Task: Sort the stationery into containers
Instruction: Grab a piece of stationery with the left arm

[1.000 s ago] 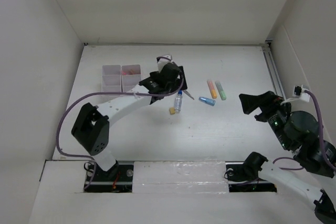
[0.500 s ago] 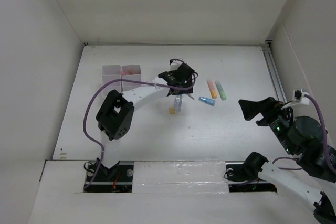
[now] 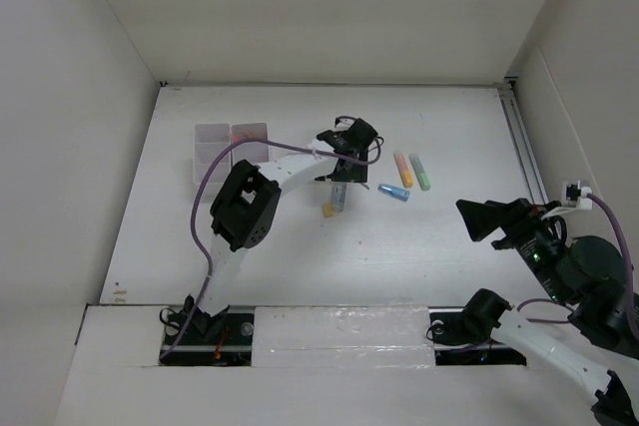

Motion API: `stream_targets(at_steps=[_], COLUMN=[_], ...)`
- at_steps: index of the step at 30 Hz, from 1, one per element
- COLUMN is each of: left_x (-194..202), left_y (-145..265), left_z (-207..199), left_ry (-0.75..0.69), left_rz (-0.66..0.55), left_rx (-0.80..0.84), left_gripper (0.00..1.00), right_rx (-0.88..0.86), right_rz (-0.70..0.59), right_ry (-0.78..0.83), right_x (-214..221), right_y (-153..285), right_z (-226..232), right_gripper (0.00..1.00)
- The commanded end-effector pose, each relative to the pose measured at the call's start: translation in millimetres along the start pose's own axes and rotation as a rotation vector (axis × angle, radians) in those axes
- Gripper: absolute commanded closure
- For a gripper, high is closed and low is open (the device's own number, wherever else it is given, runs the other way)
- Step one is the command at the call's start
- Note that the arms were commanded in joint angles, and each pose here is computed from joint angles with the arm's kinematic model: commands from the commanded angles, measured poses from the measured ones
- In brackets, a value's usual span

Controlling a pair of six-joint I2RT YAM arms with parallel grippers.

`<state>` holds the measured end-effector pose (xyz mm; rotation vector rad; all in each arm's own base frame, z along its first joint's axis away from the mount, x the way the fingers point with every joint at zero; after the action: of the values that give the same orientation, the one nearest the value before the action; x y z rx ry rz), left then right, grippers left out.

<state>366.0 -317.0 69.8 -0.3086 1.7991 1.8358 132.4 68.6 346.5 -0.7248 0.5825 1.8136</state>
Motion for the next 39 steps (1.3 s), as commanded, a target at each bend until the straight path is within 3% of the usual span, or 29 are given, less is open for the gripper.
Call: stream_targets(at_steps=[1,8,18,29,34,39], left_x=[-3.3,11.2,39.8,40.8,44.0,53.1], left_y=[10.4,6.3,-10.1,-25.3,-26.3,-28.5], left_z=[6.8,8.8,10.9,7.0,6.2,11.2], left_ry=[-0.039,-0.127,-0.131,-0.135,-0.137,-0.144], left_rz=[0.034,0.139,0.263,0.302,0.318,0.335], left_rx=[0.021,0.01,0.039,0.012,0.016,-0.001], left_gripper=[0.24,0.25,0.27,0.32,0.43,0.62], right_rx=[-0.068,-0.124,-0.176,-0.21,-0.203,-0.214], right_rz=[-0.029,-0.035,-0.034,-0.041,-0.049,-0.062], right_ry=[-0.025,-0.055,-0.057,-0.068,-0.059,-0.057], right_x=[-8.9,-11.1,-16.1,-17.0,-19.4,-25.0], right_y=[4.7,17.4,24.9,33.3,37.2,43.5], right_z=[11.9,13.9,22.7,22.2,19.2,20.1], right_gripper=[0.0,0.0,0.0,0.0,0.0,0.0])
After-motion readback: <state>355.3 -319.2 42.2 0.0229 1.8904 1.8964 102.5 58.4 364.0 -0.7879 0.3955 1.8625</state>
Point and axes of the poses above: each gripper's point midway between its finger pads, its own y axis back along the fingers, its own z axis along the line the jaws close on, x = y × z, the point moved 2 cm from there along y, back along the fingers, and after that the axes turned 10 degrees about -y, right-handed, at the moved point
